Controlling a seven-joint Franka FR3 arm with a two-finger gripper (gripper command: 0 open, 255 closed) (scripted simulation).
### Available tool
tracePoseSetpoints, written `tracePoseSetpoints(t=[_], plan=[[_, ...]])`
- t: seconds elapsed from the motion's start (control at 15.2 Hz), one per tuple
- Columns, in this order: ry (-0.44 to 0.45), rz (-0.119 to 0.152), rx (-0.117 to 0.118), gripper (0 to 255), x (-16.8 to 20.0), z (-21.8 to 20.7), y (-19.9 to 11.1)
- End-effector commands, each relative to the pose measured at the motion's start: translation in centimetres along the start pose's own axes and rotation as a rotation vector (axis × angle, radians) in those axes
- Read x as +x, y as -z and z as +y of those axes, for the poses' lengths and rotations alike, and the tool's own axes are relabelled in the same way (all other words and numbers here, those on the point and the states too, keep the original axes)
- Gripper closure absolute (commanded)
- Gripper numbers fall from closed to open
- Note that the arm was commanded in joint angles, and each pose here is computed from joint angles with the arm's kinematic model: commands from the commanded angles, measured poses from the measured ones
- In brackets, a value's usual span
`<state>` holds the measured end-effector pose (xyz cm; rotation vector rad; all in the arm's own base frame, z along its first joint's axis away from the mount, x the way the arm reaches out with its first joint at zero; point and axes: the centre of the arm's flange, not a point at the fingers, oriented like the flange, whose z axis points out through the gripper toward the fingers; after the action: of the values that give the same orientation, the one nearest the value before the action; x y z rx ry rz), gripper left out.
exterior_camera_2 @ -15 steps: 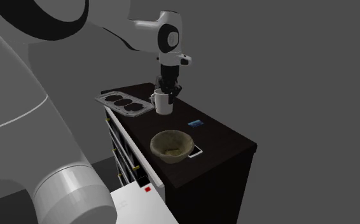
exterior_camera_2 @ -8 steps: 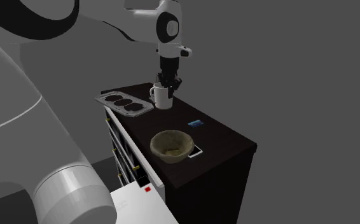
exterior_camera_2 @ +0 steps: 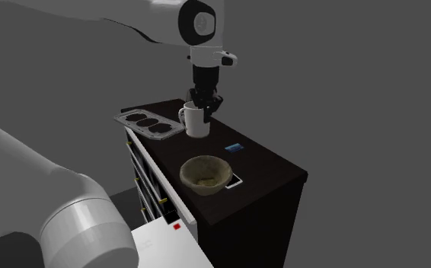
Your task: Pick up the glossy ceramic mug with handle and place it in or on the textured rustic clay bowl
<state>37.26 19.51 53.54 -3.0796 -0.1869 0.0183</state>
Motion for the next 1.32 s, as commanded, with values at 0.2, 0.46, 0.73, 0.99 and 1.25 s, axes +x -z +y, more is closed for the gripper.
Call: tracePoseSetpoints(t=[0.2, 0.46, 0.73, 0.99, 1.25], plan=[[0.001, 0.000, 0.001, 255, -4.1, 6.1, 0.9], [0.001, 0.000, 0.001, 255, -4.1, 6.2, -1.2], [0.001, 0.000, 0.001, 255, -4.1, 6.4, -3.3], [0.001, 0.000, 0.001, 255, -4.1, 6.5, -5.4], [0.001, 0.000, 0.001, 255, -4.0, 6.6, -7.5]])
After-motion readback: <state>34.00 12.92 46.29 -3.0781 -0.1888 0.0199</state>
